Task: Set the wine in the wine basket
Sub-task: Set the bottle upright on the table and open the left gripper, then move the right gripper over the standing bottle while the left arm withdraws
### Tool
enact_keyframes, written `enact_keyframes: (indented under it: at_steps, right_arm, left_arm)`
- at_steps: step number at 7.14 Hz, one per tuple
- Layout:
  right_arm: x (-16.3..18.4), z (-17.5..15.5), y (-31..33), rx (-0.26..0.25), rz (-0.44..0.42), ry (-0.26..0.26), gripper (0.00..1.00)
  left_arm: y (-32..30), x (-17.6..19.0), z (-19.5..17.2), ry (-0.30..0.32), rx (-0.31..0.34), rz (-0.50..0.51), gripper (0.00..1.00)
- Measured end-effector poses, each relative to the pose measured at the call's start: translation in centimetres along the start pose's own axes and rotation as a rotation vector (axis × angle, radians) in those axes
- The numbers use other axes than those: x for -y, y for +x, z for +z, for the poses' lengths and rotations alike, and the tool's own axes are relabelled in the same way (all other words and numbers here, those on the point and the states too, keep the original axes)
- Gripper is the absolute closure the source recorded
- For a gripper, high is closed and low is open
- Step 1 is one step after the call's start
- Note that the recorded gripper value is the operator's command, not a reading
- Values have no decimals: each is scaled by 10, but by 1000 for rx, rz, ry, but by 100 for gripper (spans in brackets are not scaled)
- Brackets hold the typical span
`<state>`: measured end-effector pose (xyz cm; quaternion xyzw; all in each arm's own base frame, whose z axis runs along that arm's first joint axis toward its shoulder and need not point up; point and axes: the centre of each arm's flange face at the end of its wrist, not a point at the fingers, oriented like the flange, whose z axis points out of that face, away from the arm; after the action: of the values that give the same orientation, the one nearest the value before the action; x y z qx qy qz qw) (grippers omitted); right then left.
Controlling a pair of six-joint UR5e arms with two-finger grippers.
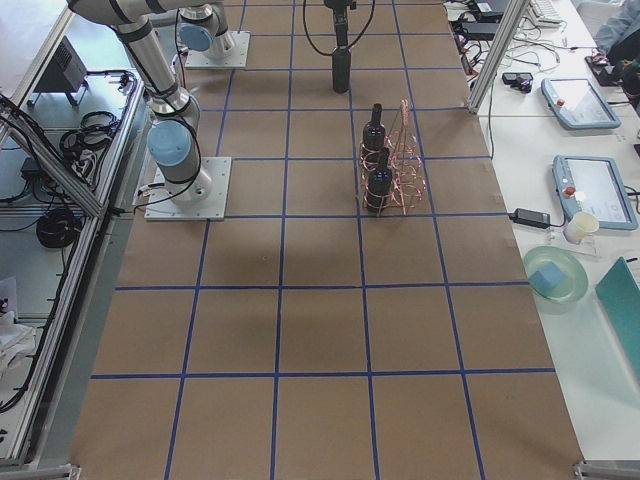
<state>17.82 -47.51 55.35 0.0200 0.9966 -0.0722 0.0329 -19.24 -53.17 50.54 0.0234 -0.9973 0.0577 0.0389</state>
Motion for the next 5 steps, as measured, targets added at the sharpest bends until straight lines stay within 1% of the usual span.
enact_keyframes:
  at_steps: [1,2,4,5]
  right_arm:
    - [10,6,-26,10,25,-4,0]
    - [21,16,-66,17,44,-3,0]
    - [34,52,-146,15,46,17,0]
    - [35,75,-184,16,49,27,0]
  left_arm:
    - [-29,11,-20,19,20,-10,0]
    - [-62,19,-33,26,38,-16,0]
    - [-142,28,-43,9,62,-71,0]
    - [-181,27,-46,-4,74,-70,0]
